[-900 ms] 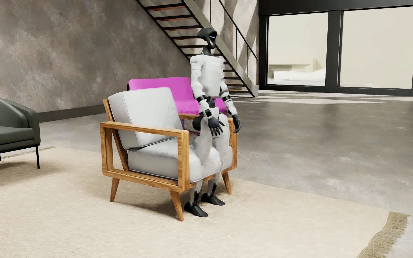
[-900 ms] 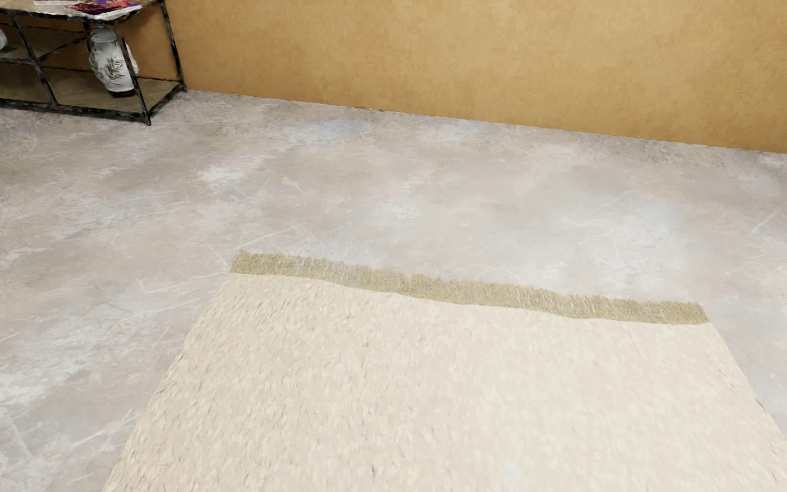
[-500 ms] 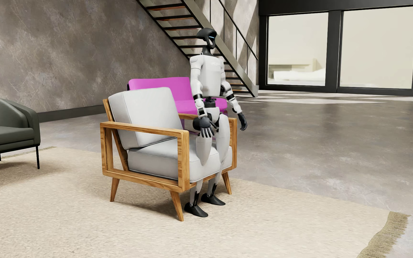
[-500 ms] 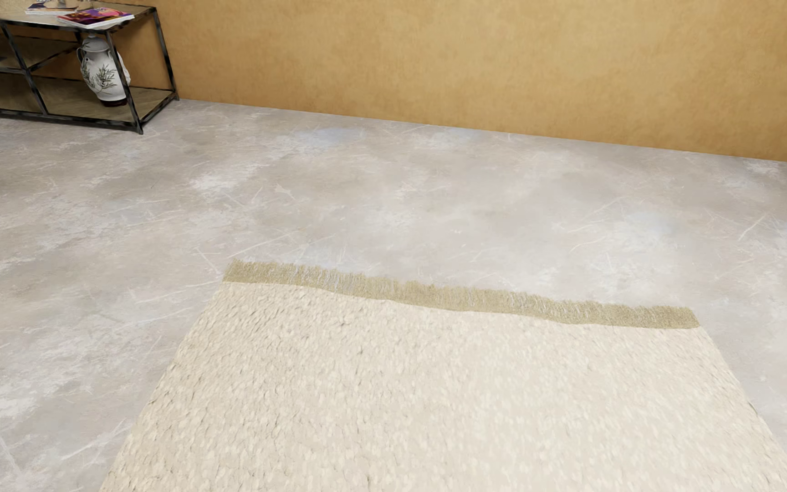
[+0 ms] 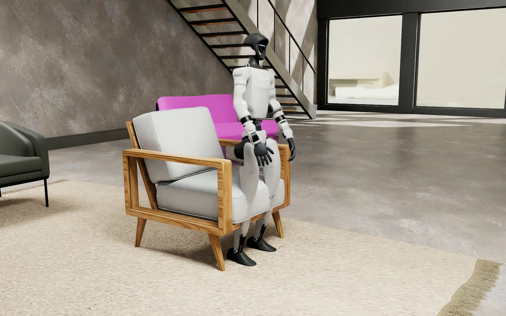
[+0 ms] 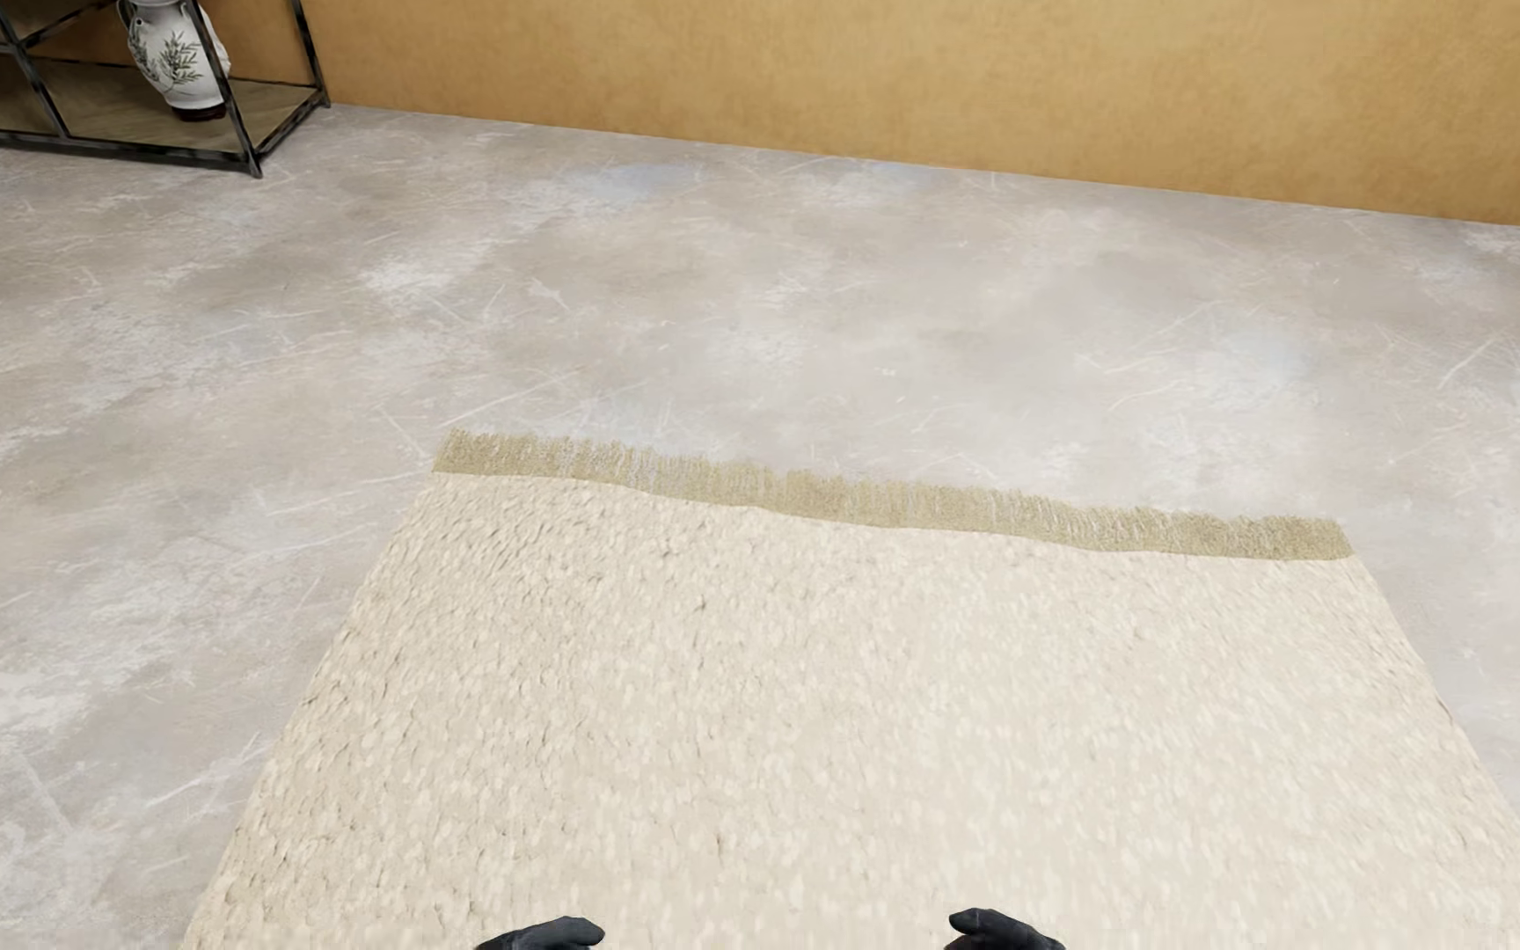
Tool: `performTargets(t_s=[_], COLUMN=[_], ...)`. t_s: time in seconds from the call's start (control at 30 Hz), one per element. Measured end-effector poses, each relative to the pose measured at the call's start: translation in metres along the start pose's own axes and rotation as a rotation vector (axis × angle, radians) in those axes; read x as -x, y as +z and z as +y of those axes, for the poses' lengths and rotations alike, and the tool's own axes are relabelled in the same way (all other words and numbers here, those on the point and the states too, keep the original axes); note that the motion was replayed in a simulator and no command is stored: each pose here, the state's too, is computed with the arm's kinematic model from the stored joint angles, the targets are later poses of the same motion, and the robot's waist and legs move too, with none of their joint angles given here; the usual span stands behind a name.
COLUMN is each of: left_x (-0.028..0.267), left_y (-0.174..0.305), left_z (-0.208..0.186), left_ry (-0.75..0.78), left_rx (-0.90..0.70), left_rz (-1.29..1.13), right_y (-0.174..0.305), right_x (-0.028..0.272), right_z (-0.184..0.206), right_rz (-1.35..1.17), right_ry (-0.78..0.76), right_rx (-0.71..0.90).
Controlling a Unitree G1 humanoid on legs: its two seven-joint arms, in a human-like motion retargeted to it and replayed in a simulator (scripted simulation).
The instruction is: Sit on the chair
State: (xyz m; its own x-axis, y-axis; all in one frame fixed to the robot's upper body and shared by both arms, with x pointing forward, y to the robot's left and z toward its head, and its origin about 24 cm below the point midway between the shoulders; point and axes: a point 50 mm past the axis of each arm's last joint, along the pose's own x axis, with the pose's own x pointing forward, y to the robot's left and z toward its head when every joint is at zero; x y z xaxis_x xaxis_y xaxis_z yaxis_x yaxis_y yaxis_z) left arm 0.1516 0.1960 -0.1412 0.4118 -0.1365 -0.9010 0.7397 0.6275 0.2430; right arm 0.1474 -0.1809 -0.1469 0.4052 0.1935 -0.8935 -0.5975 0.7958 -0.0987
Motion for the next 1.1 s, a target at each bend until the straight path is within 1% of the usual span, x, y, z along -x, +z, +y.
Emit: performTargets(t_s=[0.1,0.17,0.27,0.3,0.37,0.47,0.53,0.6,0.63,0.73,0.8,0.9,1.0,1.1], left_x=[0.0,0.002,0.009,0.017,0.024,0.037,0.052,0.076,0.092,0.144,0.175,0.213,0.235,0.239], left_y=[0.031,0.06,0.106,0.128,0.154,0.193,0.218,0.243,0.255,0.279,0.284,0.284,0.28,0.275], left_z=[0.021,0.038,0.055,0.07,0.078,0.089,0.097,0.106,0.112,0.118,0.116,0.113,0.113,0.117], left_ry=[0.0,0.026,0.089,0.086,0.125,0.206,0.289,0.386,0.47,0.631,0.699,0.771,0.81,0.841], left_rx=[-0.144,-0.254,-0.465,-0.518,-0.667,-0.883,-1.022,-1.144,-1.178,-1.238,-1.256,-1.238,-1.215,-1.178], left_rz=[-0.085,-0.164,-0.274,-0.365,-0.413,-0.478,-0.554,-0.666,-0.745,-0.995,-1.136,-1.302,-1.379,-1.374], right_y=[0.039,0.074,0.119,0.137,0.165,0.212,0.242,0.268,0.28,0.302,0.304,0.301,0.296,0.292], right_x=[-0.002,0.001,0.011,0.015,0.025,0.052,0.08,0.115,0.133,0.186,0.22,0.261,0.285,0.289], right_z=[-0.013,-0.028,-0.049,-0.05,-0.058,-0.066,-0.069,-0.07,-0.069,-0.064,-0.061,-0.056,-0.048,-0.05], right_rz=[-0.093,-0.18,-0.299,-0.392,-0.468,-0.6,-0.742,-0.916,-1.002,-1.262,-1.41,-1.584,-1.697,-1.705], right_ry=[-0.011,-0.043,-0.153,-0.148,-0.186,-0.213,-0.264,-0.341,-0.385,-0.479,-0.527,-0.566,-0.57,-0.59], right_rx=[0.154,0.259,0.371,0.442,0.549,0.789,0.929,1.025,1.056,1.081,1.066,1.043,1.024,1.002])
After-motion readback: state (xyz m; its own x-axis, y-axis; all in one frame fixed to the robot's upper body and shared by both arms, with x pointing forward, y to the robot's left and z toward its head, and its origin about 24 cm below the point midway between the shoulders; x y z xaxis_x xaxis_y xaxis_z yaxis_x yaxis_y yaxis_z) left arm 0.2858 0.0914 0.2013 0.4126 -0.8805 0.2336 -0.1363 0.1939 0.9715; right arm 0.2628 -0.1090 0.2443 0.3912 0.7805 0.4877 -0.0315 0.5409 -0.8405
